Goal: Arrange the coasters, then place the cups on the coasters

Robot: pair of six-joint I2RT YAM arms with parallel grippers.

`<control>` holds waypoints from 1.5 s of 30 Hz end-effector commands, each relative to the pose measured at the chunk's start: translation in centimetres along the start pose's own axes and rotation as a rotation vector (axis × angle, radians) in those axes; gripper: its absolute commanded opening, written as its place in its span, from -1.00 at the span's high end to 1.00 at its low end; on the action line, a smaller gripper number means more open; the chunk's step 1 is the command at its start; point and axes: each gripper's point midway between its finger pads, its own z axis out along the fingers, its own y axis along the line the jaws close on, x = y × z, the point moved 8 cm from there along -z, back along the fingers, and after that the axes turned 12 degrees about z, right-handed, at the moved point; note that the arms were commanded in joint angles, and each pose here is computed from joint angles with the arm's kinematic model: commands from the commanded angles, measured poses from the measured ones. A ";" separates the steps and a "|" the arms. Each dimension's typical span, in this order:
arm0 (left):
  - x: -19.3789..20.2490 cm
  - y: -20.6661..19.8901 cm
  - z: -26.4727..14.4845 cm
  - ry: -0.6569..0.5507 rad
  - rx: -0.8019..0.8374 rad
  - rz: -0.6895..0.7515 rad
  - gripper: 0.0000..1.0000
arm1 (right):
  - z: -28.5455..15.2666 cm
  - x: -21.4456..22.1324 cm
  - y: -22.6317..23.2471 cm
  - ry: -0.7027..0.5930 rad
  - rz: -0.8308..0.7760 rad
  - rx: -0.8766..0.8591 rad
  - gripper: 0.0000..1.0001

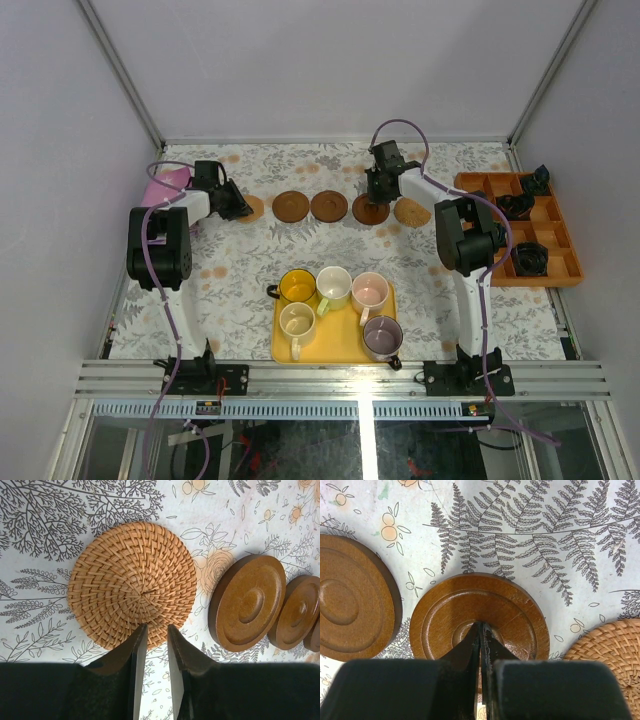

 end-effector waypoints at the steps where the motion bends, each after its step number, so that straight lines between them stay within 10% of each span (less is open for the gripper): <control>1: -1.5 -0.8 -1.1 -0.052 0.034 0.016 0.54 | -0.9 -1.4 0.4 -0.033 -0.007 -0.012 1.00; 21: -5.4 -4.5 -7.5 -0.239 0.130 0.104 0.37 | -14.8 -7.0 2.6 -0.377 -0.018 -0.082 0.92; 32: -5.2 -6.0 -11.8 -0.350 0.195 0.226 0.23 | -21.2 -4.4 -1.0 -0.539 0.041 0.059 -0.18; 45: -4.8 -7.7 -13.8 -0.406 0.247 0.274 0.06 | -24.3 2.0 -4.1 -0.434 0.047 0.106 -0.48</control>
